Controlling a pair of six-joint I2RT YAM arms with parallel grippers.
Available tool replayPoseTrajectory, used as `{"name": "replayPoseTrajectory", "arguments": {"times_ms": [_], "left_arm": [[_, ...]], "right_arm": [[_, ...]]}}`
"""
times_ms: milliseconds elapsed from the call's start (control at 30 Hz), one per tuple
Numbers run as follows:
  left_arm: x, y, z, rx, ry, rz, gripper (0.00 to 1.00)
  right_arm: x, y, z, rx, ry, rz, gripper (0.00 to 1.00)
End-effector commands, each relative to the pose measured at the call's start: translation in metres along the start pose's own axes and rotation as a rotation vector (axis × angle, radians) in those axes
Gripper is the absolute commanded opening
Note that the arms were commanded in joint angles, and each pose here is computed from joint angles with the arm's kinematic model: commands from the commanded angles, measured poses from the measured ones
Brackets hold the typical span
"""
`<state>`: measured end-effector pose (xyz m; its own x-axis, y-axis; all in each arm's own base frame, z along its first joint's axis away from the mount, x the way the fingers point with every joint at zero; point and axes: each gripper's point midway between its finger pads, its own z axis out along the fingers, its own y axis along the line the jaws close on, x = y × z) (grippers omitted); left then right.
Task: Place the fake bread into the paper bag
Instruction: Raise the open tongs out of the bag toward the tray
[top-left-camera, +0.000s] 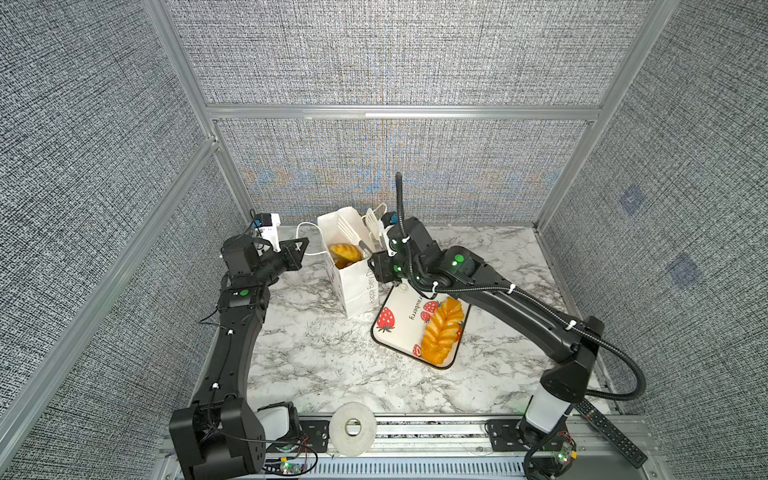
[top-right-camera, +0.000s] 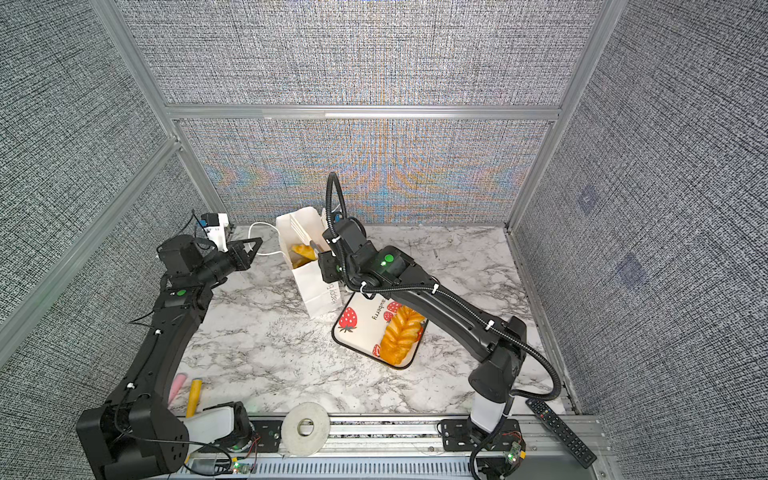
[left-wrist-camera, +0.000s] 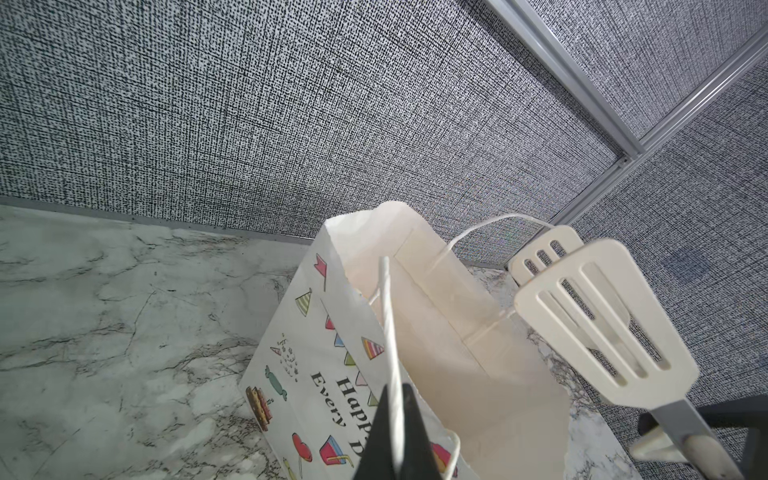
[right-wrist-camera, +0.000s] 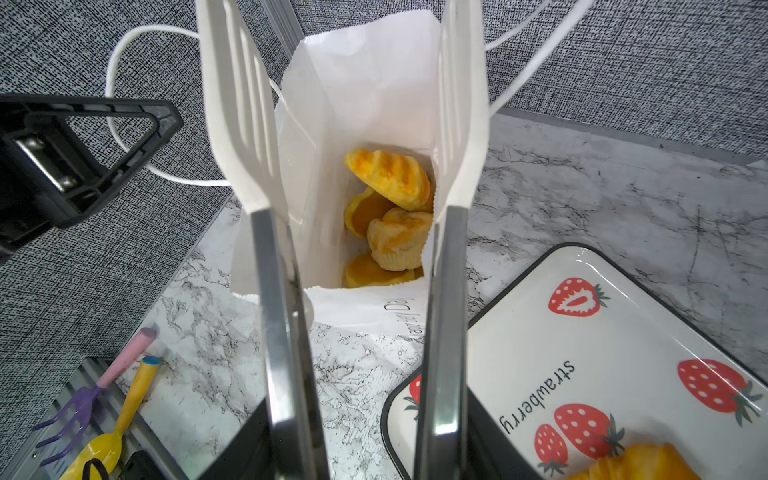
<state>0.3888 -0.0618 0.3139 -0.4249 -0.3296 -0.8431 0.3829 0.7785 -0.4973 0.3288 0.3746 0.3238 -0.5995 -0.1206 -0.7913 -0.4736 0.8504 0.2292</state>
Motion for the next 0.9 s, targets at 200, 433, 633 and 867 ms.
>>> {"name": "replayPoseTrajectory", "arguments": {"times_ms": [200,433,633,867], "left_arm": [[-0.003,-0.002,0.000,0.015,-0.013,0.015,0.00],[-0.003,-0.003,0.000,0.017,-0.013,0.014,0.00],[-0.003,-0.003,0.000,0.019,-0.014,0.013,0.00],[-0.003,-0.003,0.000,0.020,-0.014,0.012,0.00]], "right_arm": [[-0.019,-0.015,-0.031,0.041,-0.111,0.038,0.54],[-0.017,-0.033,-0.048,0.088,-0.144,0.063,0.54],[-0.010,-0.051,-0.059,0.121,-0.157,0.098,0.54],[0.015,-0.077,-0.061,0.180,-0.123,0.139,0.54]]}}
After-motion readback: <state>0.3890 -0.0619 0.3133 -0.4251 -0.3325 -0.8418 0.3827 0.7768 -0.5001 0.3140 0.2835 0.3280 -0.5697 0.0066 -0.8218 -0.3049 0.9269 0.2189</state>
